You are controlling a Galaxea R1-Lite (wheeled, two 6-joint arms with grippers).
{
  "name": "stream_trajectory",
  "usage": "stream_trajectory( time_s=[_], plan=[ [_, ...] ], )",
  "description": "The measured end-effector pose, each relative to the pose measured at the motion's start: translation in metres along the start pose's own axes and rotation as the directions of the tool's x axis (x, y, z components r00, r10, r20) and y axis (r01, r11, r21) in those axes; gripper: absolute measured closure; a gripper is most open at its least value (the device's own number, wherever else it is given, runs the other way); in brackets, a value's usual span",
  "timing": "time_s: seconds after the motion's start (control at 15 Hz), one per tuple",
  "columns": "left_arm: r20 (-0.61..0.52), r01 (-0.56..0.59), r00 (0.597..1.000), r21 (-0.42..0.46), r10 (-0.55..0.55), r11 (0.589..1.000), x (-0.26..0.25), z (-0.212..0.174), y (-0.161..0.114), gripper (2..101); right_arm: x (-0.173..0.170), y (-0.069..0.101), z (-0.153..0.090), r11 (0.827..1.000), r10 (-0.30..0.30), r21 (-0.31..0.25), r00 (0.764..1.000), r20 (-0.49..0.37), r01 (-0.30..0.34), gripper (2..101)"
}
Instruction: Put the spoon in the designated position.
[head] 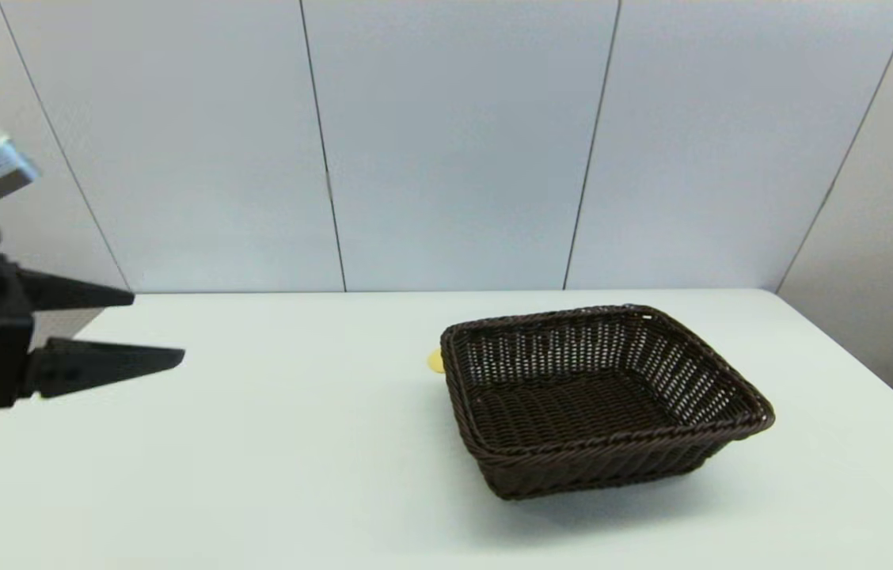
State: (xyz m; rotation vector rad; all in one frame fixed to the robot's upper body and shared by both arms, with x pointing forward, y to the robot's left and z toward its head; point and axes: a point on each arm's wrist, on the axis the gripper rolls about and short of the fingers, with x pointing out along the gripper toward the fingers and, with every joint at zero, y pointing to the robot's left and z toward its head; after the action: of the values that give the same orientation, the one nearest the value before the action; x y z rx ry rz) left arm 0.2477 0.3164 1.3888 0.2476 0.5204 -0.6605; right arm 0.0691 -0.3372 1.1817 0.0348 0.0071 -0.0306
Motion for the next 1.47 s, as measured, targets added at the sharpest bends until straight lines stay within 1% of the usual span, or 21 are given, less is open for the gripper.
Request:
stream_trajectory(
  time_s=[0.2,0.4,0.6,0.67,0.8,1.0,1.13,1.33,1.47],
  plan=[
    [-0.029,-0.116,0.993,-0.063,0.114,0.991,-0.022,-0.062,-0.038,6.3,0.0,0.0,0.0,1.0,0.0,0.0,1.0,0.0,0.0,1.8],
    [-0.01,-0.263,0.964,-0.129,0.264,0.956,-0.026,-0.125,-0.066,6.1,0.0,0.0,0.0,1.0,0.0,0.0,1.0,0.0,0.0,1.8],
    [0.065,-0.414,0.9,-0.186,0.432,0.891,-0.026,-0.178,-0.087,6.0,0.0,0.0,0.0,1.0,-0.001,0.0,1.0,0.0,0.001,1.8],
    [0.08,-0.447,0.879,-0.2,0.47,0.872,-0.025,-0.192,-0.092,6.0,0.0,0.0,0.0,1.0,0.0,0.0,1.0,0.0,0.0,1.8],
    [0.107,-0.482,0.852,-0.221,0.513,0.848,-0.021,-0.218,-0.101,6.0,0.0,0.0,0.0,1.0,0.0,0.0,1.0,0.0,0.0,1.8],
    [0.183,-0.507,0.817,-0.225,0.547,0.832,-0.019,-0.239,-0.109,5.8,0.0,0.0,0.0,1.0,0.0,0.0,1.0,0.0,0.0,1.8],
    [0.245,-0.516,0.787,-0.241,0.566,0.822,-0.021,-0.245,-0.113,5.7,0.0,0.0,0.0,1.0,0.0,0.0,1.0,0.0,0.0,1.8],
    [0.303,-0.514,0.757,-0.27,0.579,0.814,-0.022,-0.248,-0.116,5.5,0.0,0.0,0.0,1.0,0.0,0.0,1.0,0.0,0.0,1.8],
    [0.325,-0.497,0.736,-0.337,0.594,0.799,-0.023,-0.248,-0.116,5.4,0.0,0.0,0.0,1.0,0.0,0.0,1.0,0.0,0.0,1.8]
  ],
)
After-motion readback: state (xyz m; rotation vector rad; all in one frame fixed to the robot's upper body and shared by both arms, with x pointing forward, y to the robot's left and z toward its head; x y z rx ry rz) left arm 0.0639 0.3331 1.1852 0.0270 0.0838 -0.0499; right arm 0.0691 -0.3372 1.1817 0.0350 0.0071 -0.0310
